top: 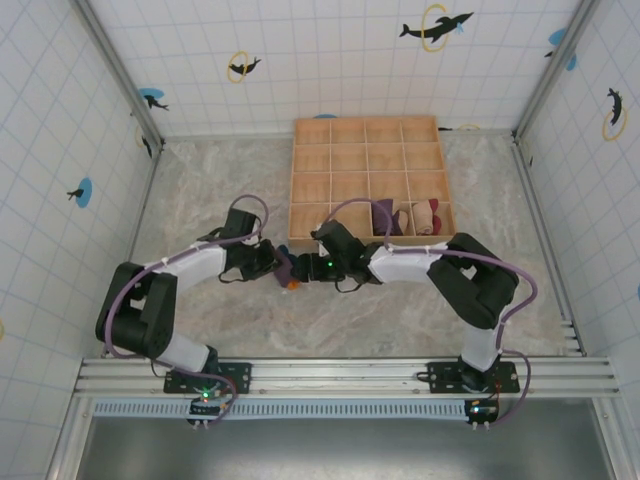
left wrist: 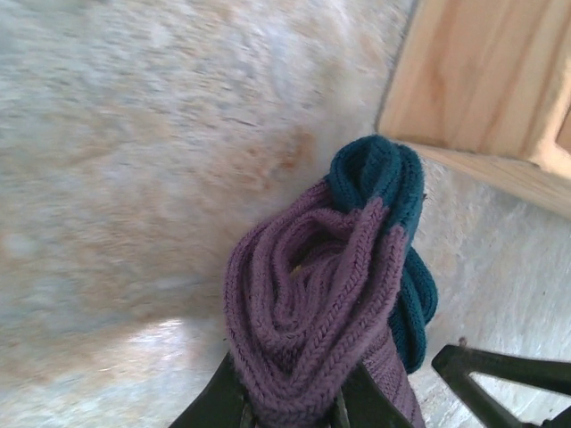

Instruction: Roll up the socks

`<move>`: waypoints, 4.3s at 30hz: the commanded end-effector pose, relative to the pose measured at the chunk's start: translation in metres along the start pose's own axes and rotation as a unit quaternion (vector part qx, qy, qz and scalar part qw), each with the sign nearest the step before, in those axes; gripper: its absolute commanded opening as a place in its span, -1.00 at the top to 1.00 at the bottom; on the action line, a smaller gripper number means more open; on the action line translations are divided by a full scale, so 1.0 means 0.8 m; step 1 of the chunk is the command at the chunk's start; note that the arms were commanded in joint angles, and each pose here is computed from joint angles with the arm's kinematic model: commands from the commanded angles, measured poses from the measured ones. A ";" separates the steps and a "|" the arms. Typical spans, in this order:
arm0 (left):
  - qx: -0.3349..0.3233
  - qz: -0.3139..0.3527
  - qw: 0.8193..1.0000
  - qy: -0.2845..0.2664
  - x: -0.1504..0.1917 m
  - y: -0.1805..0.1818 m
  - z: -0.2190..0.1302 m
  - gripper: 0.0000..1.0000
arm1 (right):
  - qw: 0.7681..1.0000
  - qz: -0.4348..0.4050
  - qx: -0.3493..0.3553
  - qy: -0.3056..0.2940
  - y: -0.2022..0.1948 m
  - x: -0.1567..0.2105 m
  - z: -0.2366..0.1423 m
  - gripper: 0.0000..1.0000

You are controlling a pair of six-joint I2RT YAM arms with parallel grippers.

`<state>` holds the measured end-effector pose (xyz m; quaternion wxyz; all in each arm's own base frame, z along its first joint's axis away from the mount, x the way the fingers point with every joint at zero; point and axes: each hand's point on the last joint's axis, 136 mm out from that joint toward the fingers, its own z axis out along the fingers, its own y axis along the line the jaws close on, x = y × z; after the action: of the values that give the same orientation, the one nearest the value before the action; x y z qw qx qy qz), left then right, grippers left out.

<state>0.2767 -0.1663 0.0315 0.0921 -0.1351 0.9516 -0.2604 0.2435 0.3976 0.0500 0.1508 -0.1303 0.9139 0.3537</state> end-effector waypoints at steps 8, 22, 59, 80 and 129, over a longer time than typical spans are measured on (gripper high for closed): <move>-0.051 0.017 0.997 0.052 0.036 0.024 0.020 0.89 | 0.997 -0.071 -0.004 0.019 0.004 -0.031 0.028 -0.72; -0.055 0.001 0.998 0.038 0.036 0.030 0.018 0.68 | 0.995 -0.078 0.028 0.051 -0.023 0.010 0.047 0.32; 0.064 -0.038 0.997 -0.028 -0.003 -0.025 -0.056 -0.42 | 0.997 0.040 -0.065 -0.032 -0.011 -0.062 -0.047 1.00; 0.099 -0.054 0.994 -0.017 -0.001 -0.037 -0.050 -0.40 | 0.978 0.141 -0.087 -0.130 -0.090 -0.174 -0.121 1.00; 0.090 -0.041 0.995 -0.014 0.005 -0.036 -0.046 -0.40 | 0.966 0.139 0.124 -0.180 -0.188 -0.120 -0.042 0.32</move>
<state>0.2731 -0.1717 0.0794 0.1136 -0.1771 0.9133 -0.3487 0.4051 0.2967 0.0622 0.3496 0.0988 0.8735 0.3241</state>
